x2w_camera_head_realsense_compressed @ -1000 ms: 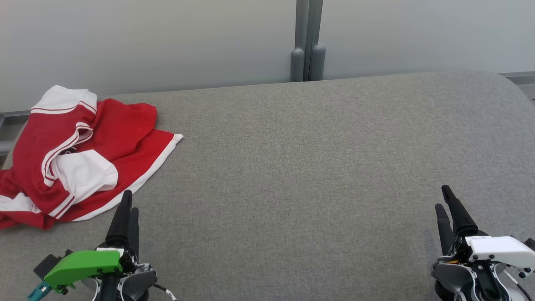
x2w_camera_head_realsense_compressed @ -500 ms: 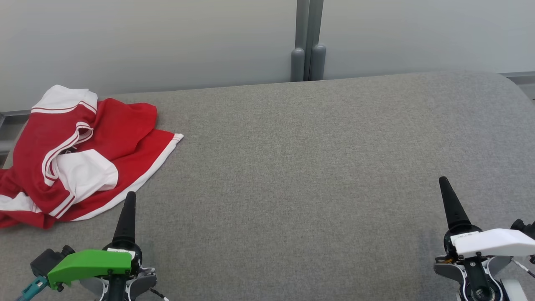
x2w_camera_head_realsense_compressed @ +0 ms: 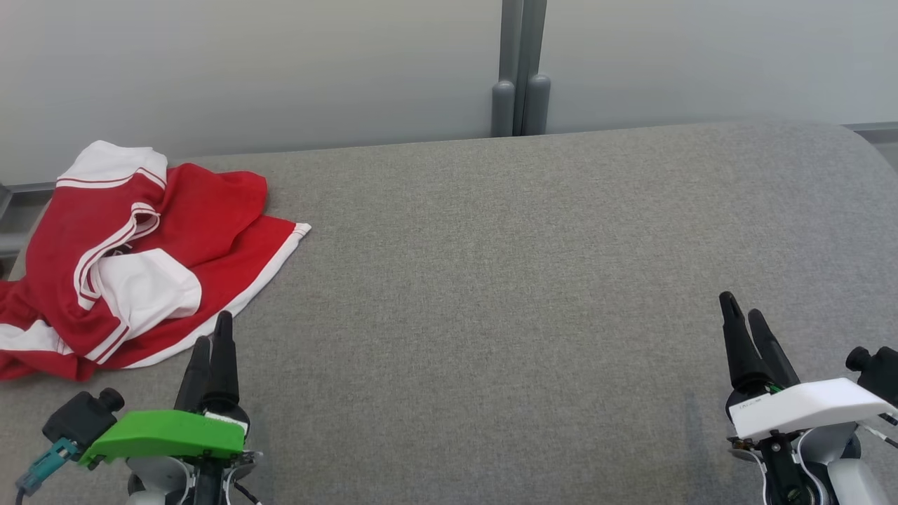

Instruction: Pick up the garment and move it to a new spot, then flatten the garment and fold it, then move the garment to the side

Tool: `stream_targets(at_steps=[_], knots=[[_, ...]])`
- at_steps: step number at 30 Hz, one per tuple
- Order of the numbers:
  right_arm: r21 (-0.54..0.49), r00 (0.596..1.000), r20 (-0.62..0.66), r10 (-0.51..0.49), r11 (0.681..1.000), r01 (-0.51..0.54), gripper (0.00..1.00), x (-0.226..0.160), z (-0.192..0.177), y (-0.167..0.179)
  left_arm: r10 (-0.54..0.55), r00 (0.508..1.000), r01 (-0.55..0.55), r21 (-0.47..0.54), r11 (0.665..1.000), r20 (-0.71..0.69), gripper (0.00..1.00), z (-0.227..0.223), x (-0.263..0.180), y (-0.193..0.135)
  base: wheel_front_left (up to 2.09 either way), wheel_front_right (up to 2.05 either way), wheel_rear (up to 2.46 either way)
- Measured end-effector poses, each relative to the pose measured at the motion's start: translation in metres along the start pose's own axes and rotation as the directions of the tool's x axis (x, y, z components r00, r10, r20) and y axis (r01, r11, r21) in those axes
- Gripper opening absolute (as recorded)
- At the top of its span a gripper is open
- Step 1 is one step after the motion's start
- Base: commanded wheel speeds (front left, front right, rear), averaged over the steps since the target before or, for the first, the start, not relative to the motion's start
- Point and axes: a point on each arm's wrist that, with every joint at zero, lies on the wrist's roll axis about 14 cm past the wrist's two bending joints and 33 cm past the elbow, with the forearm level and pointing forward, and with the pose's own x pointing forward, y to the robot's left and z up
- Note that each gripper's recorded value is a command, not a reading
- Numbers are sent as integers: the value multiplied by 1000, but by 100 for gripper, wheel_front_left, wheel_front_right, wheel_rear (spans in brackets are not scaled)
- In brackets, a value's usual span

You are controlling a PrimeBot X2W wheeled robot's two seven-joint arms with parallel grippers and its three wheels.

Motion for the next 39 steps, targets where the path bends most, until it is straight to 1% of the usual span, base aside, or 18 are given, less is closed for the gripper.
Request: stream_targets(at_steps=[6,7,14,21,27,39], knots=[[-109,1000,1,16,994,-16,100,-1,1,2,-20,1000,20,135,991,-5,100,-1,0,-4,0,0,0],[-109,1000,1,16,994,-16,100,-1,1,2,-20,1000,20,135,991,-5,100,-1,0,-4,0,0,0],[-214,1000,3,27,977,-26,100,-3,2,3,-36,999,39,256,966,-17,100,-4,-1,-6,0,0,0],[-309,999,7,36,951,-32,100,-4,3,2,-48,999,51,335,941,-18,100,-4,-2,-7,0,0,0],[-383,999,8,48,923,-41,100,-5,4,3,-58,997,71,406,911,-45,100,-9,-4,-5,0,0,0],[-481,998,-11,68,875,-64,100,-9,-2,3,-63,995,95,508,856,-80,100,-15,-7,0,0,0,0]])
